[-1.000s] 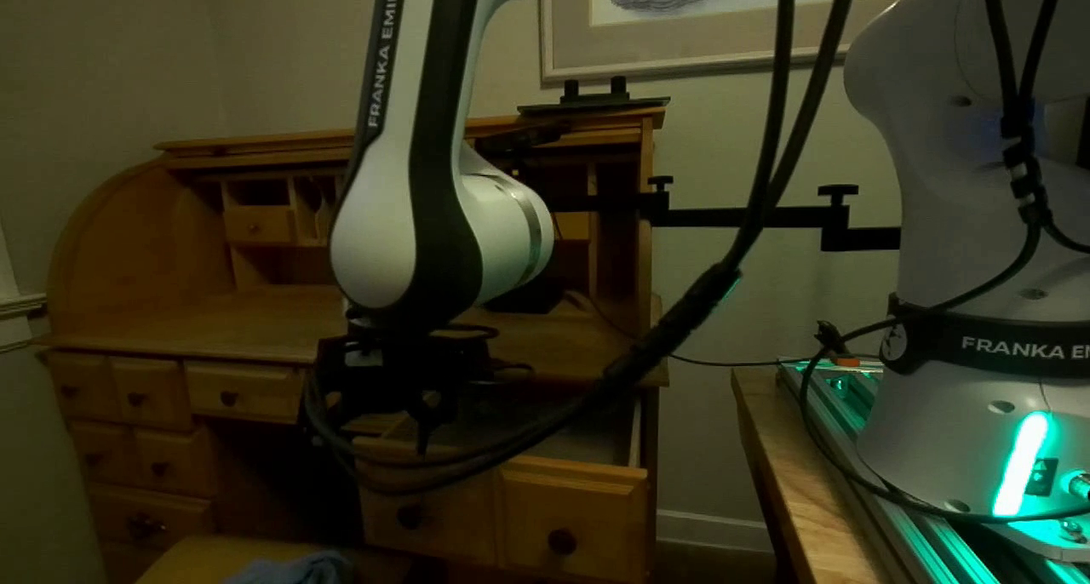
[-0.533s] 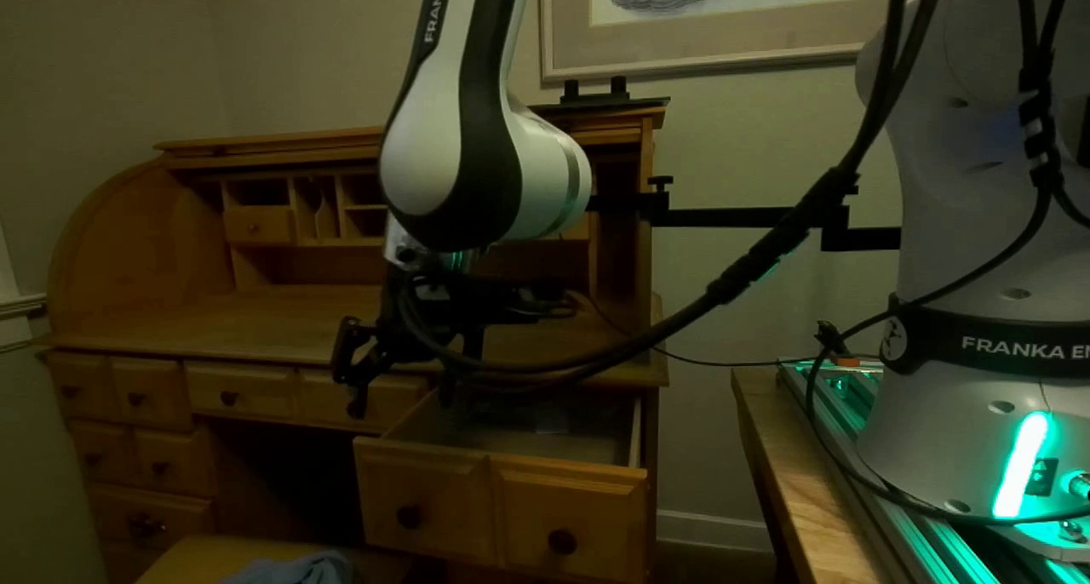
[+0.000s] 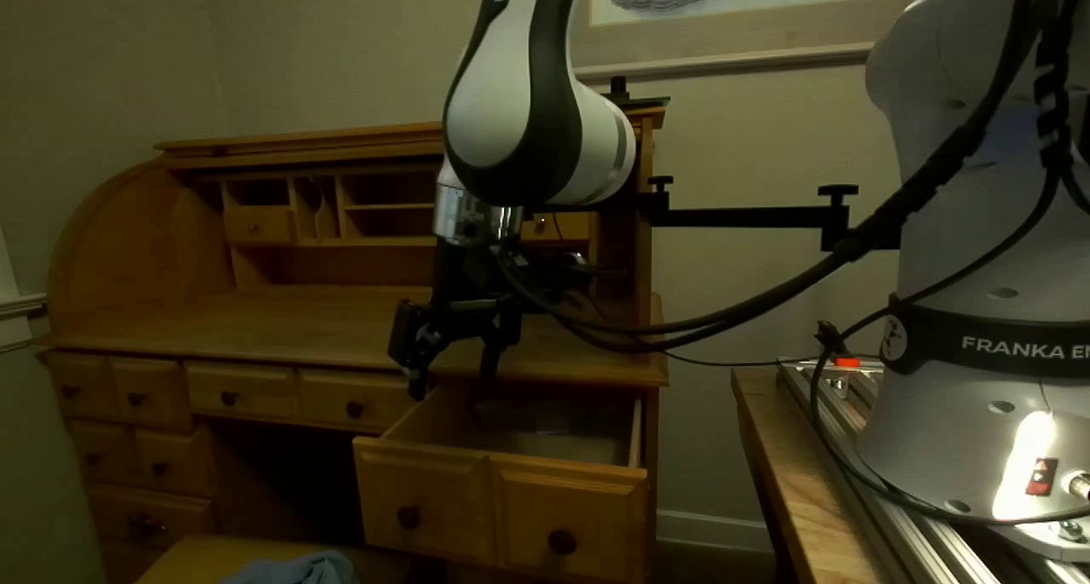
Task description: Open the topmost drawer on the right.
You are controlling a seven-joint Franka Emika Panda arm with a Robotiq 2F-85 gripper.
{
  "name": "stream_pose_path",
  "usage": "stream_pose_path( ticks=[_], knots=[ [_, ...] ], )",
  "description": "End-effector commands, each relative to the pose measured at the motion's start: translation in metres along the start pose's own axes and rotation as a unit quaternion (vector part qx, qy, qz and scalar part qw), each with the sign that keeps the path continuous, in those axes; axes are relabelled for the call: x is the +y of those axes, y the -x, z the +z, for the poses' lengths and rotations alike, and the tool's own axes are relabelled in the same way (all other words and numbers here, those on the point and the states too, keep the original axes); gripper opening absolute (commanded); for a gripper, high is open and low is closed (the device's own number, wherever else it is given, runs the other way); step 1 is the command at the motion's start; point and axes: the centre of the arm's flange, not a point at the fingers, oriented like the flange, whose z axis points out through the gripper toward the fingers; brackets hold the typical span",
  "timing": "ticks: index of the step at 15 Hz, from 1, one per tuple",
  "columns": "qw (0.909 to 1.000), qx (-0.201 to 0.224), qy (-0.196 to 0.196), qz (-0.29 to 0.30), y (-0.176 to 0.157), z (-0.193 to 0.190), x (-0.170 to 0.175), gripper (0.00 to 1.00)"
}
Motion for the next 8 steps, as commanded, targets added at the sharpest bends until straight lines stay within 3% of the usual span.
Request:
stream_pose_path(
  ticks=[1,8],
  knots=[
    [0.9979,-0.029,-0.017,-0.055,0.009,-0.029,0.018,1.00],
    [0.9876,-0.033,-0.027,-0.152,0.009,-0.042,0.022,1.00]
  ],
)
